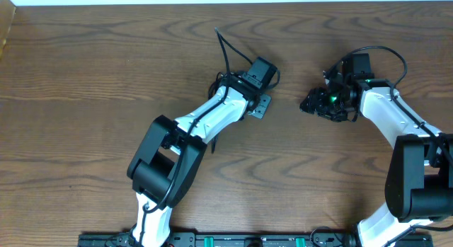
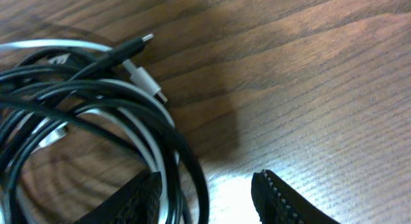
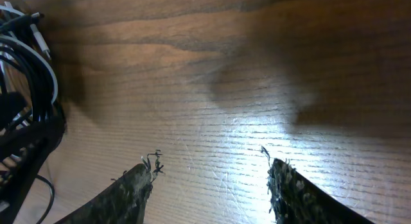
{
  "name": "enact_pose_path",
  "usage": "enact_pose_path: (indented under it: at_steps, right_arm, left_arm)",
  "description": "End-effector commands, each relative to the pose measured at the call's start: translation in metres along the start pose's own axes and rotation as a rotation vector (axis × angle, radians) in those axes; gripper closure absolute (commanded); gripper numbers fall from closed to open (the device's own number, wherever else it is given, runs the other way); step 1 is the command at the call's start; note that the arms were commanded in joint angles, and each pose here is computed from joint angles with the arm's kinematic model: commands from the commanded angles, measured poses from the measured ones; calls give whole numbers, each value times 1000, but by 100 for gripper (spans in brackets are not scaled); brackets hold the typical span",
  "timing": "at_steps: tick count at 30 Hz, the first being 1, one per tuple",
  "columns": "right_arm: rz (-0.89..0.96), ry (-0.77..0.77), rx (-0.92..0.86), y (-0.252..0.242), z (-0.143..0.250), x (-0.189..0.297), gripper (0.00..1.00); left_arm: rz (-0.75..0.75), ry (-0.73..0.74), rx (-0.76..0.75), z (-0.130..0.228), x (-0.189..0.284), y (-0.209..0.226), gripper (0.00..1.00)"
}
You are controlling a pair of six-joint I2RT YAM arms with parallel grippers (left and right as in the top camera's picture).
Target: Untangle cables
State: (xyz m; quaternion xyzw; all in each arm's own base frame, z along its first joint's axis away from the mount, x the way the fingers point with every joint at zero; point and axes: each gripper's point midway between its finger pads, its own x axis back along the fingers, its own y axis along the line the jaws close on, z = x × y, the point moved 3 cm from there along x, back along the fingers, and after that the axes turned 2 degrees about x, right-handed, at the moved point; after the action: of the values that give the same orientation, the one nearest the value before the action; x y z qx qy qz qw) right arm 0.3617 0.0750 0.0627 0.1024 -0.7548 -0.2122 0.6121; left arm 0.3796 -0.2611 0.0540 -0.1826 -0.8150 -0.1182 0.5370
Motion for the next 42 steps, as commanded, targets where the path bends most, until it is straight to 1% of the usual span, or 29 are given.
enact_pose_path:
  at_steps: [1,3,4,5,10,12,13,20,27,28,29,30,33,37,42]
  right_arm:
    - [-4,-6,14,1,0,2,42]
    - [-4,-6,14,1,0,2,42]
    - [-4,-6,14,1,0,2,42]
    - [-4,-6,14,1,0,2,42]
    - [-4,-7,15,1,0,2,42]
    - [-4,-7,14,1,0,2,42]
    - [-4,-7,14,1,0,2,42]
    - [-4,-6,14,1,0,2,42]
    - [-4,-5,14,1,0,2,42]
    - [-4,-5,13,1,0,2,42]
    - [-4,-5,13,1,0,2,42]
    - [-4,-5,13,1,0,2,43]
    - [-12,-3,13,2,1,2,45]
    - [-19,-1,15,3,1,2,48]
    - [-123,18,59,16,3,4,48]
  left_arm:
    - [-23,15,-15,4,-11,2,50]
    - [-29,30,-16,8,-18,2,50]
    - [-29,34,-16,9,-21,2,52]
    - [-30,36,-16,10,-23,2,56]
    - [-52,27,-16,9,-27,5,65]
    - [-86,22,-17,8,-27,10,73]
    - [-101,22,-18,9,-27,12,74]
    - [-112,61,-23,24,-35,15,75]
    - [-117,83,-26,30,-44,15,74]
    - [-117,86,-26,31,-45,15,81]
    - [-117,86,-27,31,-45,15,92]
    - [-117,85,-27,31,-45,15,93]
    - [-110,50,-21,19,-33,14,93]
    - [-82,-72,39,-15,13,14,93]
    - [74,-206,135,-44,80,12,93]
